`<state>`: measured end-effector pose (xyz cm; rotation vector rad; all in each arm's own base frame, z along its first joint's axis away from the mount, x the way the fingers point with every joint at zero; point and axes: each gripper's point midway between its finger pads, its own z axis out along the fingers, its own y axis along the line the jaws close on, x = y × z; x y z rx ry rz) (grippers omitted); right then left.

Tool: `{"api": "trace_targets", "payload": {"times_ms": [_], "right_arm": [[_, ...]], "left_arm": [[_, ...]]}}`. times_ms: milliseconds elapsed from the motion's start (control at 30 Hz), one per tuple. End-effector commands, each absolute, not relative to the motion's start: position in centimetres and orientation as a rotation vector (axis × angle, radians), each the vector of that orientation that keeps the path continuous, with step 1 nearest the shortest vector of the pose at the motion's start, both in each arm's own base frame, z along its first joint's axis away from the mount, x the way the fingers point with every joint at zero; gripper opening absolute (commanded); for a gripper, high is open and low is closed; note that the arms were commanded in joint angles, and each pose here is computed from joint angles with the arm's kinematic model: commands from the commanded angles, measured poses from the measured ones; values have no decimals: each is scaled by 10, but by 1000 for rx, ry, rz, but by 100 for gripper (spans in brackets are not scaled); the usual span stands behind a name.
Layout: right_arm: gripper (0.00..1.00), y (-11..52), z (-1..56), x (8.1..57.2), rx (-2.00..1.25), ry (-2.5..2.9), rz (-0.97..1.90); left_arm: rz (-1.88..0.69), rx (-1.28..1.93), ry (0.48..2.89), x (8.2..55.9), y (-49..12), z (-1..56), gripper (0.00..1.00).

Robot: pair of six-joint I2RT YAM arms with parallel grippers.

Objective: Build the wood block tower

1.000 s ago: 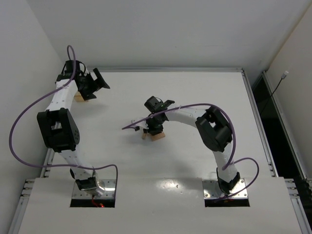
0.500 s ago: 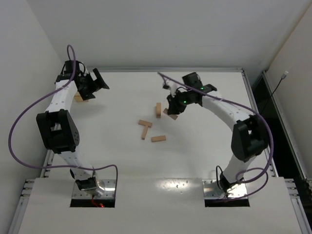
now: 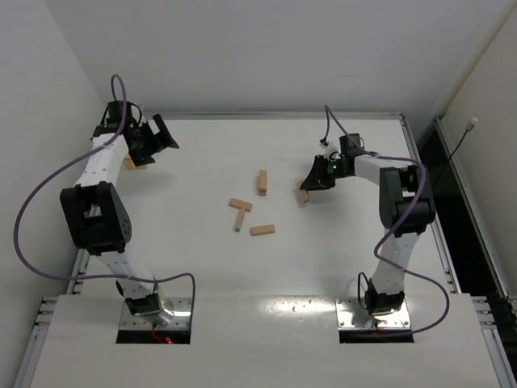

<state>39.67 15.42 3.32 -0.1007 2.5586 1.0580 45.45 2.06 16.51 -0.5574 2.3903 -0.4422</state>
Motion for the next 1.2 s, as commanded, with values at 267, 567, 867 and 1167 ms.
{"api": "trace_targets", "payload": {"times_ms": [267, 567, 867, 1167], "right_arm": [[10, 125, 8, 443, 190, 2539, 1100], [52, 107, 18, 440, 220, 2567, 998], [52, 80, 49, 450, -152, 2618, 253], [53, 96, 39, 437, -247, 2653, 91]], "left_arm": [[-306, -539, 2354, 456, 43, 172, 100], [-307, -546, 2371, 454, 43, 164, 100], [-328, -569, 2376, 450, 39, 162, 100], [-326, -583, 2382, 448, 43, 163, 100]]}}
